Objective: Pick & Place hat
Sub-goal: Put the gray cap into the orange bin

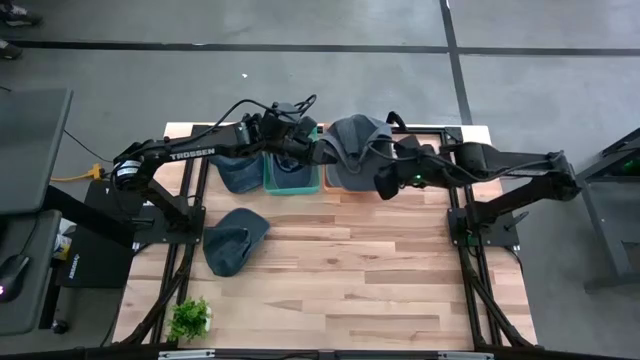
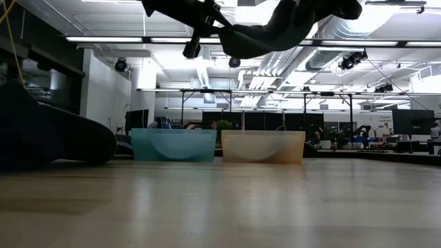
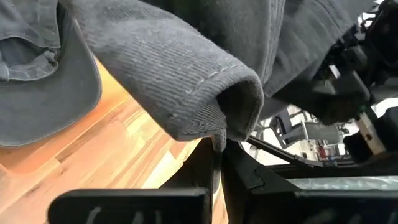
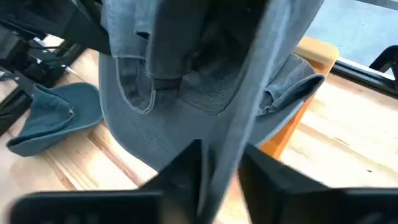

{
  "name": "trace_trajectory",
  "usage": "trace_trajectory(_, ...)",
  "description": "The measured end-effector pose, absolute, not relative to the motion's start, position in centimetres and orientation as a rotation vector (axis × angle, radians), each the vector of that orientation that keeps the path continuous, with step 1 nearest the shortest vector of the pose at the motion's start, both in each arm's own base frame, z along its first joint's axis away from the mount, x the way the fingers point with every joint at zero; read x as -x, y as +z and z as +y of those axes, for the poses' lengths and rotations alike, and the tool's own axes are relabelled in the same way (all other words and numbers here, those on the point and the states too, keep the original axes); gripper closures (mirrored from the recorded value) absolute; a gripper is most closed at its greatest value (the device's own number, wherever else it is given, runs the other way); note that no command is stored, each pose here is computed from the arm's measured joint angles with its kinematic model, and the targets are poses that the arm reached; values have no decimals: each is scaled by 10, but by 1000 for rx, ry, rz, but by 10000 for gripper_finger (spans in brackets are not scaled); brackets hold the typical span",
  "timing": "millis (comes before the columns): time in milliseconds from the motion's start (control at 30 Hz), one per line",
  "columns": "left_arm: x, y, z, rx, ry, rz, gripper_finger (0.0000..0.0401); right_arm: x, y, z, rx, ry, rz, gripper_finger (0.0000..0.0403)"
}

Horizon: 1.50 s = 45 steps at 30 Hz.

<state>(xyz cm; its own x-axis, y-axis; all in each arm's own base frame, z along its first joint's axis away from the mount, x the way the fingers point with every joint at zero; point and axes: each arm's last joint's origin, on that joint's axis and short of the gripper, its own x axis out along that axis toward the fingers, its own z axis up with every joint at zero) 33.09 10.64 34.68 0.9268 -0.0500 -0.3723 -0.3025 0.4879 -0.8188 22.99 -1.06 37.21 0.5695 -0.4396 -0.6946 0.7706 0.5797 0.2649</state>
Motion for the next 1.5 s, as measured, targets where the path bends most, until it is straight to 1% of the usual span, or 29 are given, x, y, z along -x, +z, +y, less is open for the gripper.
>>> trace_trajectory(100,-331,347,106,1055,148,373,389,-227,374,-11,-574,-749,620,378)
trace_trajectory(133,-331,347,106,1052,147,373,388,-227,375,-12,-563,-745,619,389)
trace_trajectory(300,-331,347,105,1004,123,384,385,-229,373,-14,-557,-729,640,395)
trace_trajectory(500,-331,348,105,898,49,393,383,-228,373,-21,-544,-769,630,398)
trace_trajectory(600,-331,348,104,881,19,400,373,-228,373,-27,-547,-780,635,398)
trace_trajectory(733,-332,348,101,829,-9,404,334,-228,374,-34,-551,-791,622,399)
trace_trajectory(967,-333,348,99,795,16,392,223,-229,374,-38,-556,-799,614,399)
trace_trajectory(1100,-333,348,101,790,58,384,171,-223,374,-47,-566,-878,607,399)
trace_trajectory(1200,-333,348,103,780,113,369,154,-220,373,-56,-579,-924,613,399)
trace_trajectory(1300,-329,351,106,768,147,348,152,-220,370,-63,-603,-938,615,399)
trace_trajectory(1500,-325,356,107,710,151,324,151,-220,349,-76,-657,-946,655,399)
